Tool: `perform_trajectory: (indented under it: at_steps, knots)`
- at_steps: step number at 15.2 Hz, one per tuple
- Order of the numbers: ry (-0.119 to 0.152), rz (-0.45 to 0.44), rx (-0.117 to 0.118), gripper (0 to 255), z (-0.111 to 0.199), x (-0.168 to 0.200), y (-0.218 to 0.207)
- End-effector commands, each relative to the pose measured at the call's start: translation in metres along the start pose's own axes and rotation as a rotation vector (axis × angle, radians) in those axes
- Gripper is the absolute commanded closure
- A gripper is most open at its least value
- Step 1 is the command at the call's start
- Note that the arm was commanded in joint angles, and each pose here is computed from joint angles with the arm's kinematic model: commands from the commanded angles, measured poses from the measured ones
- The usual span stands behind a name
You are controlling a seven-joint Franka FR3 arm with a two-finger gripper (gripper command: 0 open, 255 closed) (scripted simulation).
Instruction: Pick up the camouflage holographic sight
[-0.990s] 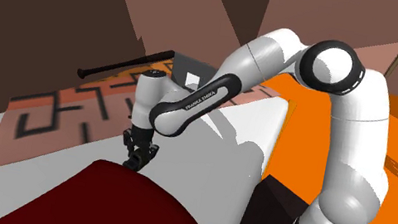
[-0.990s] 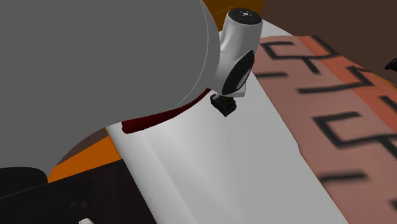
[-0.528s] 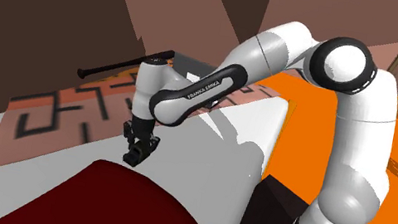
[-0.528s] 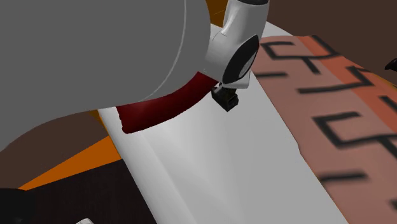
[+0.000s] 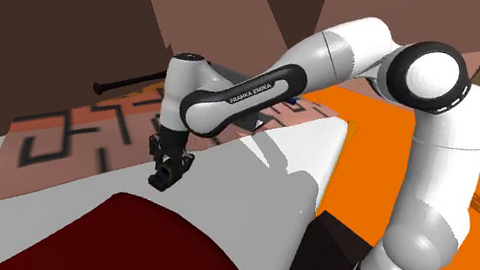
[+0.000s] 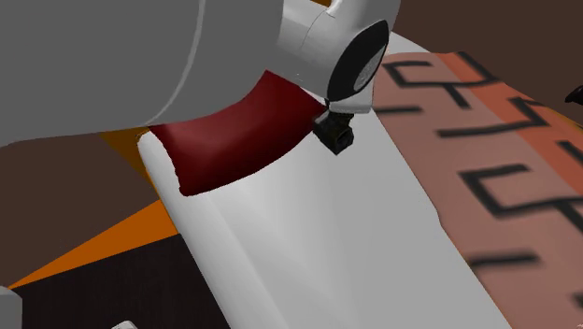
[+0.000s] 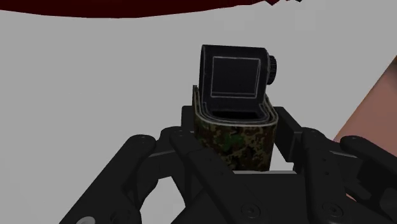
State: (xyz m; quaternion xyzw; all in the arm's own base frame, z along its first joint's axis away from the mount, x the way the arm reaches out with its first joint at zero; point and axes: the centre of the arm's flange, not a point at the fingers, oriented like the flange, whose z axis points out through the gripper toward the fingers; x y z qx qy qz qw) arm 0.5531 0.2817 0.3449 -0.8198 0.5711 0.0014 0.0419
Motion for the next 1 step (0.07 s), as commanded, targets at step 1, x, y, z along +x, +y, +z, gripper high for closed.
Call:
perform_trajectory:
  at_steps: [1]
  knots:
    - [0.0,0.0,0.0,255,-0.0027,0.0003,0.0003]
